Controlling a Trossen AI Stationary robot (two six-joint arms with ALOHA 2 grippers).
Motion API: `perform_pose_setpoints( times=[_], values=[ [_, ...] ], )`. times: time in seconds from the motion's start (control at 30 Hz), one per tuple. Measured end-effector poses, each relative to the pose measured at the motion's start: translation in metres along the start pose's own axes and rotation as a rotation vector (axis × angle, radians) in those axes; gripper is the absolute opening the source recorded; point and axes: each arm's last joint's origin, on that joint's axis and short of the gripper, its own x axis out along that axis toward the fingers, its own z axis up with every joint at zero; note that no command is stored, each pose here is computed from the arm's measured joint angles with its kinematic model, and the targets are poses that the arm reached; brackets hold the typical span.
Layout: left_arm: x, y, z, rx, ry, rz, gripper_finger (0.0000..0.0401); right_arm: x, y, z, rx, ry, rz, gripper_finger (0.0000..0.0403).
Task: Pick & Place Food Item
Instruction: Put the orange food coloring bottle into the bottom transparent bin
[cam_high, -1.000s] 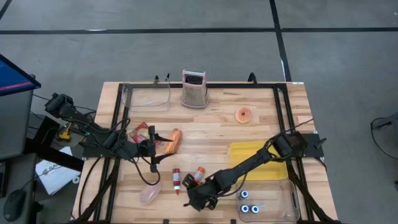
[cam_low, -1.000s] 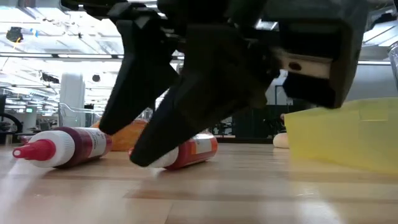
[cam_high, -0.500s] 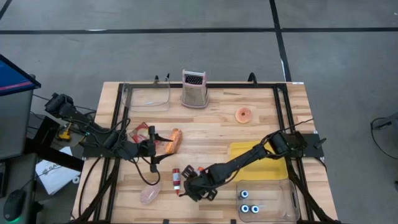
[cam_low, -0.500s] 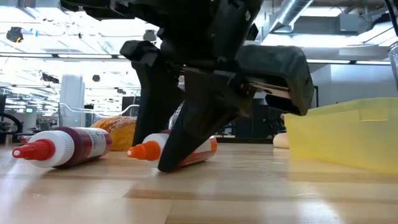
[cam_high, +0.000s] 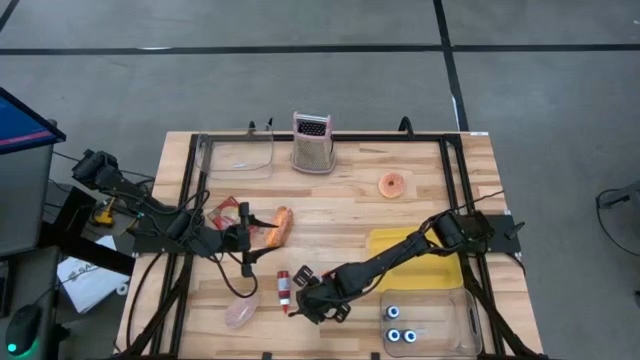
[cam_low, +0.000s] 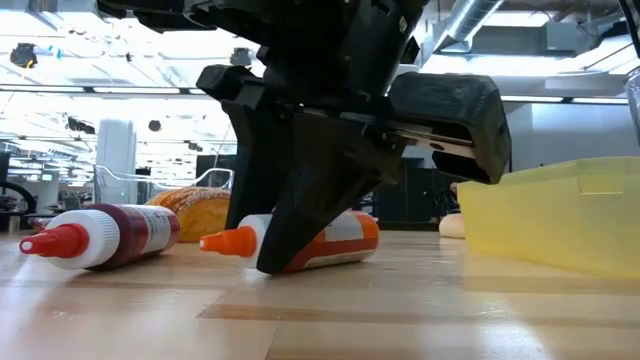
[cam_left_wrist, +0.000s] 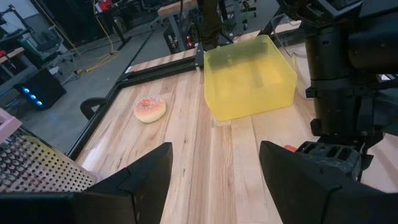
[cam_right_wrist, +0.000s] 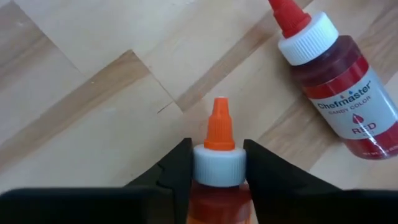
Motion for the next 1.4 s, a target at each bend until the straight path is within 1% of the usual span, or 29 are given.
perform_pose_setpoints(
  times=[0.07, 0.3, 0.5, 0.67, 0.83, 0.97, 1.07, 1.17, 1.27, 1.4],
  values=[
    [0.0, 0.0, 0.0, 0.0, 0.0, 0.0, 0.0236, 0.0, 0.0, 0.0, 0.0, 0.0, -0.007, 0.0097],
    [0.0, 0.0, 0.0, 0.0, 0.0, 0.0, 0.0236, -0.003, 0.001, 0.009, -0.013, -0.011, -0.106, 0.0097],
    [0.0, 0.0, 0.0, 0.002, 0.003, 0.0, 0.0236, -0.026, 0.008, 0.031, -0.01, -0.023, -0.192, 0.0097],
    [0.0, 0.0, 0.0, 0.003, 0.004, 0.014, 0.0236, -0.06, 0.01, 0.04, 0.086, -0.043, -0.285, 0.0097],
    [0.0, 0.001, -0.001, 0.004, 0.007, 0.028, 0.0236, -0.104, 0.011, 0.038, 0.228, -0.041, -0.346, 0.0097],
    [0.0, 0.001, 0.0, 0.002, 0.005, 0.029, 0.0236, -0.143, 0.021, 0.036, 0.281, -0.028, -0.427, 0.0097],
    [0.0, 0.001, 0.0, -0.003, 0.002, 0.032, 0.0236, -0.171, 0.031, 0.03, 0.343, -0.04, -0.459, 0.0097],
    [0.0, 0.001, 0.0, -0.003, 0.002, 0.033, 0.0236, -0.195, 0.048, 0.015, 0.419, -0.069, -0.491, 0.0097],
    [0.0, 0.001, 0.0, -0.003, 0.002, 0.033, 0.0236, -0.217, 0.072, -0.007, 0.503, -0.115, -0.546, 0.0097],
    [0.0, 0.001, 0.001, -0.007, -0.004, 0.033, 0.0236, -0.249, 0.11, -0.041, 0.62, -0.253, -0.635, 0.0097]
  ],
)
